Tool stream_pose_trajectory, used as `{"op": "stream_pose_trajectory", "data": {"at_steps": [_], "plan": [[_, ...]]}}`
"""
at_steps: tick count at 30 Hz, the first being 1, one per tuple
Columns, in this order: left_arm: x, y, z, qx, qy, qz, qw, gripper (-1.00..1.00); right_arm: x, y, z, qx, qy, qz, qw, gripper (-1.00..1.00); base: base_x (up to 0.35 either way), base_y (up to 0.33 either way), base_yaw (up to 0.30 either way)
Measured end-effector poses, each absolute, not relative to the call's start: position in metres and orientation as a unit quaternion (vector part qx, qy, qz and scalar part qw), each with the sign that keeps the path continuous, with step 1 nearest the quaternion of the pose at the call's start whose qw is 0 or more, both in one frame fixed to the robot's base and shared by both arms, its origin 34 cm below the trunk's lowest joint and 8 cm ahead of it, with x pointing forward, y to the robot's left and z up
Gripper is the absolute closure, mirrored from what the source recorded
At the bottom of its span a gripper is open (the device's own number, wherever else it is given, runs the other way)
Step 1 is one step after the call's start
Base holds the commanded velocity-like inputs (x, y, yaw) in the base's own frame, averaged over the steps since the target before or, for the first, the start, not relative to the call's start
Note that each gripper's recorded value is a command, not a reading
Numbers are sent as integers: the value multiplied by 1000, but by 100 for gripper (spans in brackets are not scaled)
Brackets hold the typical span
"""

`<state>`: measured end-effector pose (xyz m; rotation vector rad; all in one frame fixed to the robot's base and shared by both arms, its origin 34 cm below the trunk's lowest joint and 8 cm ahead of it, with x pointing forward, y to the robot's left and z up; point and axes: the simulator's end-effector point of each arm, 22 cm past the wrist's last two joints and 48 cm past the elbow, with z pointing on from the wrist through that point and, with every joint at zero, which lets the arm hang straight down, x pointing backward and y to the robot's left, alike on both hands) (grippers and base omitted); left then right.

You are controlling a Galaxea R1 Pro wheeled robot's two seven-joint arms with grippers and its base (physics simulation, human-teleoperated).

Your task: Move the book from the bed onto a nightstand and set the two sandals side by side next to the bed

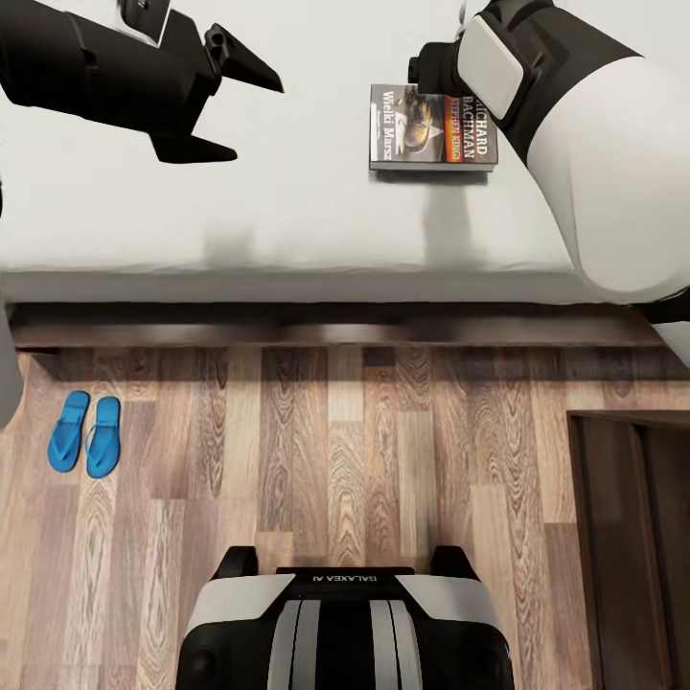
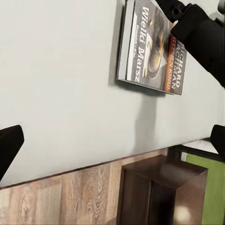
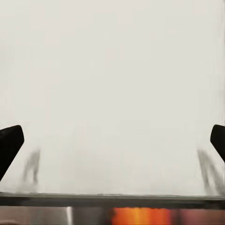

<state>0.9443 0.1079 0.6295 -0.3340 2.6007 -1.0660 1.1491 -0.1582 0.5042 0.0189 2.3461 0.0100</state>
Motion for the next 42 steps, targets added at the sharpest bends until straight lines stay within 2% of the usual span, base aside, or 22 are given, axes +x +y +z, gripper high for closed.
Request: {"op": "stream_pose_trajectory", "data": {"at_steps": [22,42], "plan": [[946,110,632,-119,907,-373,157,-100,1160,-158,524,8,916,4,400,-100,-10,0,0],[946,111,645,-112,906,-372,165,-100,1181,-163,599,13,909,7,416,-100,231,27,-1]]}}
